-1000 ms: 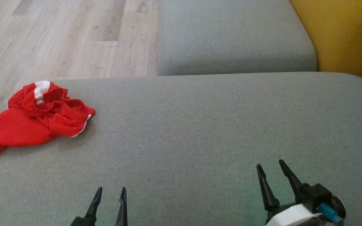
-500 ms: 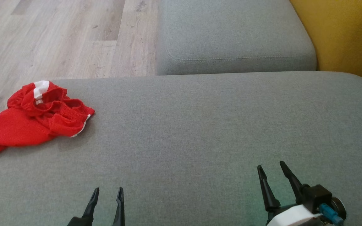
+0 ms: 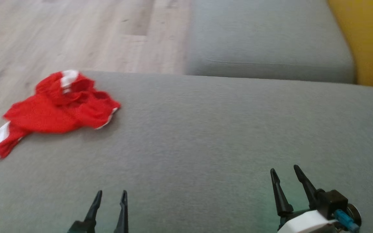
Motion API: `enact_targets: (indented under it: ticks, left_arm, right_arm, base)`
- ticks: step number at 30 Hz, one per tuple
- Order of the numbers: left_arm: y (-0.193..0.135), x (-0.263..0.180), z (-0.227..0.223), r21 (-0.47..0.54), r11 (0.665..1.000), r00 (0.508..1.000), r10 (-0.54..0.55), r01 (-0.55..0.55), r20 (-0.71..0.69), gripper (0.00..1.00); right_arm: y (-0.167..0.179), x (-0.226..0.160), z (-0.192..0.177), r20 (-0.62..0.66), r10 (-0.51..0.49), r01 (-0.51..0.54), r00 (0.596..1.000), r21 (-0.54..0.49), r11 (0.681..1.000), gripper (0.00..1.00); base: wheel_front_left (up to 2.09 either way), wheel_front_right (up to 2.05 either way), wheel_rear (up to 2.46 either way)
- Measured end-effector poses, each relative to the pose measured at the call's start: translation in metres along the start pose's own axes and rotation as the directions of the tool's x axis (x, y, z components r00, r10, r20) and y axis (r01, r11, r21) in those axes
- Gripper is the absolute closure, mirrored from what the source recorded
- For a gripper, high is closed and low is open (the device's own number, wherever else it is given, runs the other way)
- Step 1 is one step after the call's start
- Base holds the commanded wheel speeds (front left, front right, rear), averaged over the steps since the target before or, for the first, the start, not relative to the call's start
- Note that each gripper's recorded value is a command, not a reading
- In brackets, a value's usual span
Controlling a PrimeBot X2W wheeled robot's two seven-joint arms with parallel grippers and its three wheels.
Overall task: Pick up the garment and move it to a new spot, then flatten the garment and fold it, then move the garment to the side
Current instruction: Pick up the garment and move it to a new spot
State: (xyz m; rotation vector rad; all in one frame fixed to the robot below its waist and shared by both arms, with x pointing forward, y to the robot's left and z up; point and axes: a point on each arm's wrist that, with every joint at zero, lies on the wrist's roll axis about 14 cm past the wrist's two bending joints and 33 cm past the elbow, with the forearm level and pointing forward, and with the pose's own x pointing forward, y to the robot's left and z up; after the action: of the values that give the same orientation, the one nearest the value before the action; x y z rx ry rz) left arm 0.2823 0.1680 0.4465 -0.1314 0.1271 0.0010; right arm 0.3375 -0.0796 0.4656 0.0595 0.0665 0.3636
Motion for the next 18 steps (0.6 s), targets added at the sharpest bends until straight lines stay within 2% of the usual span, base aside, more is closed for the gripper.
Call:
enact_targets:
  ticks: [7,14,18]
  left_arm:
    - [0.046,-0.023,0.011,-0.009,0.987,0.986,0.159,-0.159,0.046,0.0]
    - [0.087,-0.053,0.015,-0.039,0.948,0.945,0.318,-0.316,0.072,0.0]
    - [0.098,-0.06,0.016,-0.047,0.93,0.928,0.366,-0.363,0.073,0.0]
  right_arm:
    - [0.044,0.025,0.002,-0.008,0.155,-0.155,0.988,0.0,0.988,0.0]
    - [0.087,0.041,-0.001,-0.026,0.291,-0.292,0.956,-0.002,0.957,0.0]
    - [0.102,0.05,-0.001,-0.029,0.339,-0.339,0.94,0.003,0.941,0.0]
  base:
    - [0.0,0.0,0.0]
    - [0.0,0.0,0.0]
    - [0.0,0.0,0.0]
